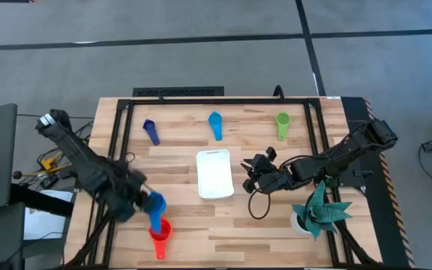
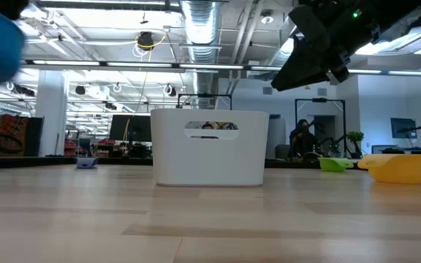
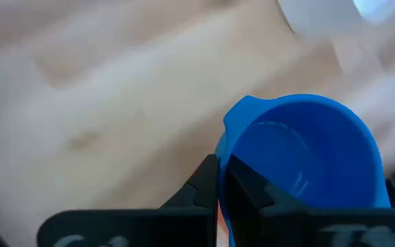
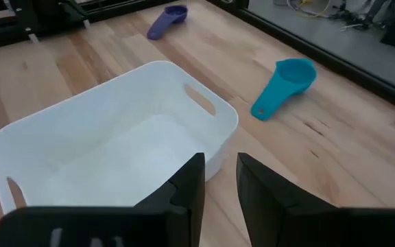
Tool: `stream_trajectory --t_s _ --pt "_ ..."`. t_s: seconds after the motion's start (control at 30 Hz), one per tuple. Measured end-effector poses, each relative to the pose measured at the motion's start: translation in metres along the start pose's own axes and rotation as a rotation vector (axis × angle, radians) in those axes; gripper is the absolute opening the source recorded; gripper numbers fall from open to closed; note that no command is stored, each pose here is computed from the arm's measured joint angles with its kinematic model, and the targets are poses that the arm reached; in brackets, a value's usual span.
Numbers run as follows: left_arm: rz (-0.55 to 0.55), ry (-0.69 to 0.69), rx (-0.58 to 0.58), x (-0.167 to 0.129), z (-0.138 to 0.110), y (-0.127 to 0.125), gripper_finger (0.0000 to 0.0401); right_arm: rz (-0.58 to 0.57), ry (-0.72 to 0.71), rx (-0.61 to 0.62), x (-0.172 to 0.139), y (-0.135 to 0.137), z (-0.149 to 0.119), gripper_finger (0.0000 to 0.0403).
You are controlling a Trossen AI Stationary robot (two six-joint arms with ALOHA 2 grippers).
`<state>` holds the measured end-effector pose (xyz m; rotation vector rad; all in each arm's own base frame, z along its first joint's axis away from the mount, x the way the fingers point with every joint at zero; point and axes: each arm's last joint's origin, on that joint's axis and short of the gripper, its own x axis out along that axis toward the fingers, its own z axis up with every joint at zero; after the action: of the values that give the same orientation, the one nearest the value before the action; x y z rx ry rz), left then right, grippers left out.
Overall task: Nest measuring cups in basket
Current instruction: Stack the light blue nest measuring cup into the red nest measuring cup, then stack the yellow nest measuring cup into the blue nest measuring cup
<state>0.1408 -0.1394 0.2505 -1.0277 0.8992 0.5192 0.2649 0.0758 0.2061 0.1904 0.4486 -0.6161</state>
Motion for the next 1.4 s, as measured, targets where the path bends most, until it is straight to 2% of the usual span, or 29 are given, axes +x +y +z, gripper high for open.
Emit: stream_trajectory --t_s 0.07,0.23,0.37,0.53,0.93,1.17,1.27,1.4 --pt "-0.006 0.024 0.014 0.005 -0.015 -0.007 0.0000 -0.011 -0.013 -0.001 -0.001 0.000 0.000 0.0107" --pt "0.082 0.069 0.059 0.023 -0.040 -0.022 0.0000 -0.023 -0.024 0.005 -0.001 0.000 0.000 0.0107" --pt "0.145 0.099 0.088 0.039 -0.053 -0.033 0.0000 -0.017 -0.023 0.004 -0.003 0.001 -0.001 0.0107" --pt "0.166 0.098 0.107 0.048 -0.061 -0.043 0.0003 0.000 -0.023 -0.005 -0.006 0.005 -0.003 0.0107" --pt "0.192 0.099 0.079 0.051 -0.063 -0.043 0.0006 0.002 -0.017 -0.016 -0.008 0.005 -0.004 0.0107" --pt "0.224 0.084 0.089 0.051 -0.060 -0.041 0.0061 0.013 -0.015 -0.026 -0.011 0.007 -0.006 0.0108" --pt "0.239 0.081 0.145 0.052 -0.056 -0.040 0.0092 0.018 -0.010 -0.025 -0.012 0.008 -0.007 0.0108" --pt "0.312 0.054 0.308 0.050 -0.034 -0.037 0.0125 0.040 0.010 0.000 -0.014 0.009 -0.009 0.0108"
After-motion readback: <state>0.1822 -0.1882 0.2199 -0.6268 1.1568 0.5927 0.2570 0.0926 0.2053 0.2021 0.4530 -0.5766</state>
